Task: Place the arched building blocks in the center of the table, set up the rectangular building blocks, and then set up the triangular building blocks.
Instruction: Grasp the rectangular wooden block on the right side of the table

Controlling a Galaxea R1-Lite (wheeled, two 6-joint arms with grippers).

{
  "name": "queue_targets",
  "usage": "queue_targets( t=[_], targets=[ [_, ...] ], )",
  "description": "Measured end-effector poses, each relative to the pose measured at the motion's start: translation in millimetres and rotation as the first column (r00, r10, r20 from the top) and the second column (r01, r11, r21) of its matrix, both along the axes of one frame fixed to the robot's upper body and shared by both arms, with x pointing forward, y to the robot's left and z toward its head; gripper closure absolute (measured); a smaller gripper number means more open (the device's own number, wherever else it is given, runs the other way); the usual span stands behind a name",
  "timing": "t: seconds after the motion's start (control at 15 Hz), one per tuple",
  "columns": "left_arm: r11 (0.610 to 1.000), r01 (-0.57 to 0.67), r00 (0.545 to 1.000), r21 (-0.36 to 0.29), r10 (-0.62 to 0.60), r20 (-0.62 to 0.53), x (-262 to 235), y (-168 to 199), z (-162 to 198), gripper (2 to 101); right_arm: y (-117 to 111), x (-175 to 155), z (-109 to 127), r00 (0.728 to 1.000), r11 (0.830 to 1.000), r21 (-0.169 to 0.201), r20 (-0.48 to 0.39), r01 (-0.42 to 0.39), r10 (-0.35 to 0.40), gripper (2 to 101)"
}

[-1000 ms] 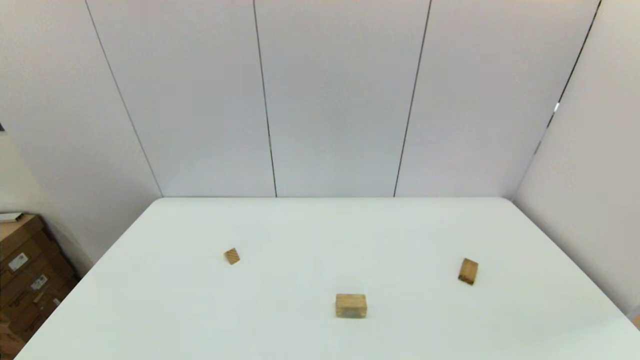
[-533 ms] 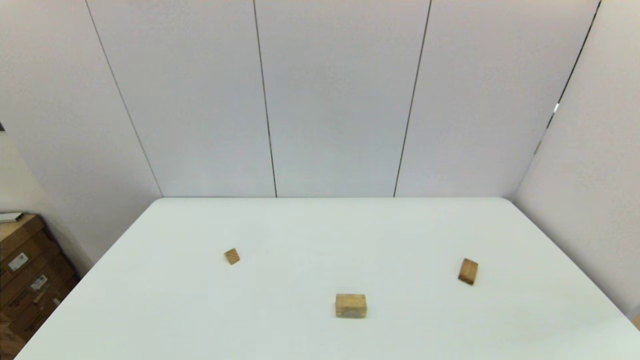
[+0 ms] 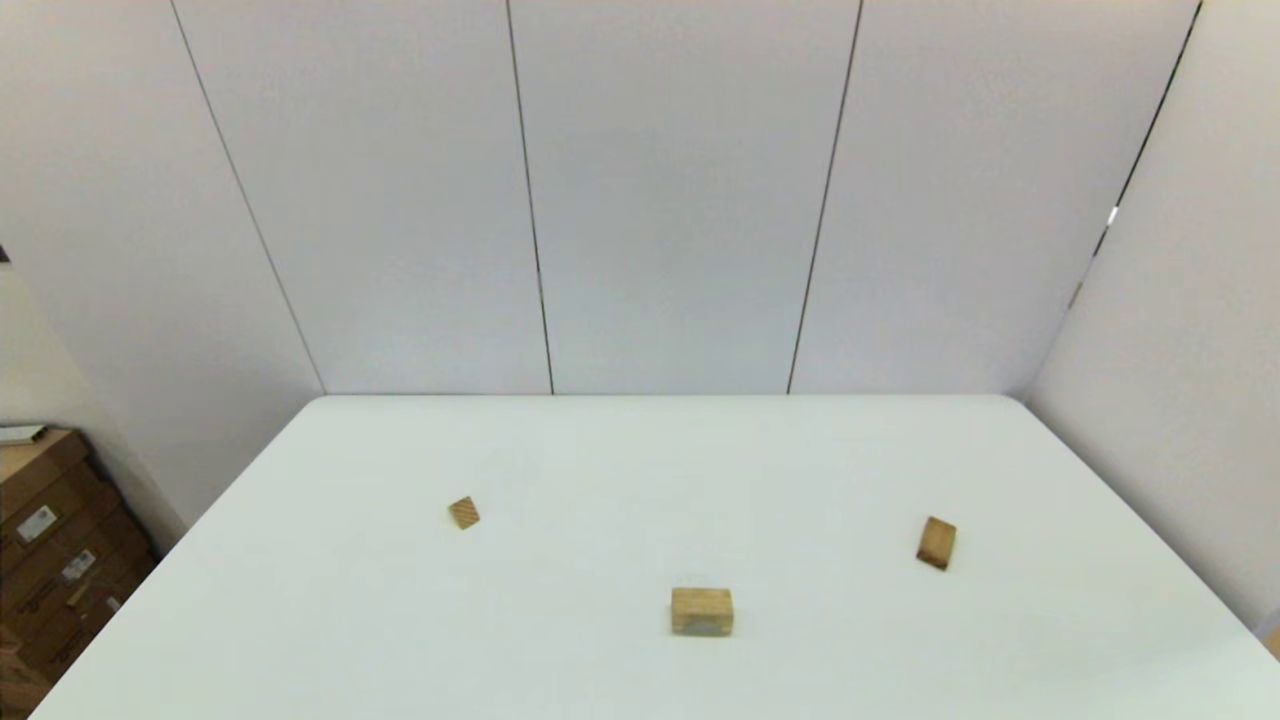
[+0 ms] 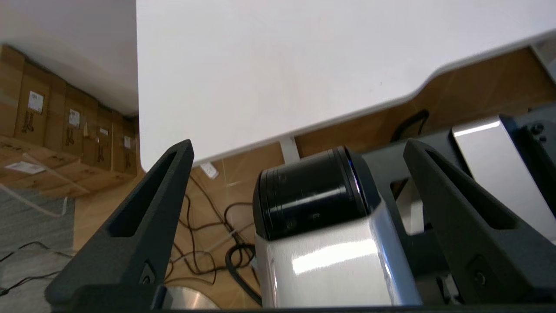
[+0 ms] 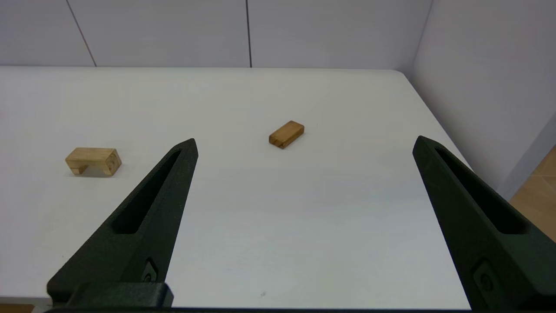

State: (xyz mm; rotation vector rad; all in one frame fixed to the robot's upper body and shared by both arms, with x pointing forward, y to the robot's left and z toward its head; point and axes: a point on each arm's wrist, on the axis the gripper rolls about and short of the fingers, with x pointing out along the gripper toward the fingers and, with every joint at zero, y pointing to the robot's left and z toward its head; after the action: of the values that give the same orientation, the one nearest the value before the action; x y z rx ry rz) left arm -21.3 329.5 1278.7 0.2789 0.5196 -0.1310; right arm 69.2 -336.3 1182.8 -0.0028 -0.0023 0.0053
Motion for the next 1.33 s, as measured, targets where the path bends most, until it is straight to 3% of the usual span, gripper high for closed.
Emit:
queue_targets(
  t=[0.2, 0.47, 0.93, 1.13, 1.33],
  targets=[
    [1.000, -0.001, 0.995, -0.012, 0.002, 0.097, 7.6, 0.8, -8.9, 5.4, 0.0, 0.0, 0.0, 1.000, 1.000, 0.000, 0.000, 0.000, 0.000, 4.3],
    [0.991, -0.003, 0.967, -0.131, 0.037, 0.252, 21.2, 0.9, -17.7, 5.4, 0.0, 0.0, 0.0, 1.000, 1.000, 0.000, 0.000, 0.000, 0.000, 4.3],
    [0.974, 0.037, 0.903, -0.225, 0.064, 0.425, 51.8, 1.1, -44.3, 5.4, 0.0, 0.0, 0.0, 1.000, 1.000, 0.000, 0.000, 0.000, 0.000, 4.3],
    [0.971, 0.060, 0.862, -0.230, 0.066, 0.503, 67.6, 1.2, -54.6, 5.4, 0.0, 0.0, 0.0, 1.000, 1.000, 0.000, 0.000, 0.000, 0.000, 4.3],
    [0.972, 0.055, 0.867, -0.227, 0.067, 0.494, 75.2, 1.3, -66.7, 5.4, 0.0, 0.0, 0.0, 1.000, 1.000, 0.000, 0.000, 0.000, 0.000, 4.3]
  ],
)
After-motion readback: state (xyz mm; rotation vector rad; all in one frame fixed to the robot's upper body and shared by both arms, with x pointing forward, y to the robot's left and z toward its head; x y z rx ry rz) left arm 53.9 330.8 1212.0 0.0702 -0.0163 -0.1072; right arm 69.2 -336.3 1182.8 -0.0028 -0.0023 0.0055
